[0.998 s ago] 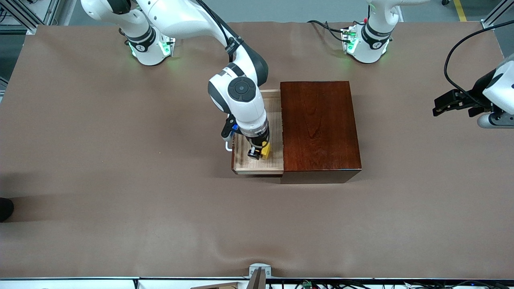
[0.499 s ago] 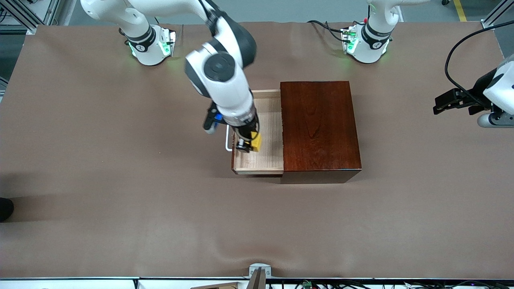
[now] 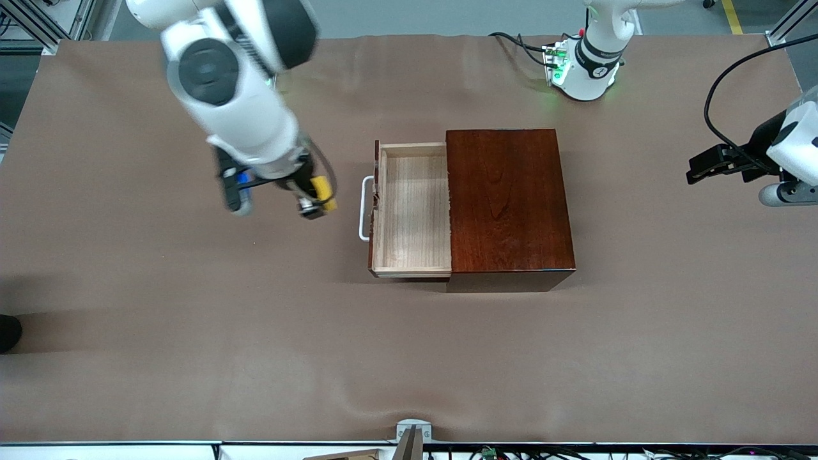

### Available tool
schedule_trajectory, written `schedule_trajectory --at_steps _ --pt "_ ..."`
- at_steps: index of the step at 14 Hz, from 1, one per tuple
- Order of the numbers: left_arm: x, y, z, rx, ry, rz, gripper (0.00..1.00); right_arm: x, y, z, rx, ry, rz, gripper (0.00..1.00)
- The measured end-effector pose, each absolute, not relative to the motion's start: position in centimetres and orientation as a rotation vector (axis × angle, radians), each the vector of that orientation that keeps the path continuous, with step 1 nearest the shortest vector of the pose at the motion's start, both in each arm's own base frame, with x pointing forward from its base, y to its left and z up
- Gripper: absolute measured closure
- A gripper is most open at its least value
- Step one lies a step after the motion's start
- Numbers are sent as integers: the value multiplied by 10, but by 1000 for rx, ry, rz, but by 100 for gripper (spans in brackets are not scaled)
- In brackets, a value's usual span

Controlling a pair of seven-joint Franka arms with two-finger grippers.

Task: Open drawer, take yellow block, close drawer
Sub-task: 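Lift the yellow cube with the right gripper and carry it away, then hold the cube aside while the left gripper reaches the drawer handle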

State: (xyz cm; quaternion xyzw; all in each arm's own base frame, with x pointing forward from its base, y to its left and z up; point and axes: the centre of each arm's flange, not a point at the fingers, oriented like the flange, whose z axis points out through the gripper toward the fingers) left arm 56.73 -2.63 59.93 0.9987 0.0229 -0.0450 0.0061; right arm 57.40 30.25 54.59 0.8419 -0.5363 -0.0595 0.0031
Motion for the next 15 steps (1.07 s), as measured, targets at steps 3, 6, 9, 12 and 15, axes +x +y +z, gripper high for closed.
schedule_trajectory --at_steps 3,6,9,12,15 --pt "571 -31 591 3125 135 -165 0 593 205 550 2777 -1446 -223 44" --pt "571 -34 591 3125 177 -163 0 595 115 537 2896 -1218 -251 44" --pt "570 -51 592 3121 300 -161 0 606 43 505 3054 -933 -183 44" --pt "566 -87 592 3111 439 -163 0 619 -2 462 3144 -684 -73 44" --pt "561 -134 582 3101 563 -194 0 640 -19 402 3156 -562 -24 44"
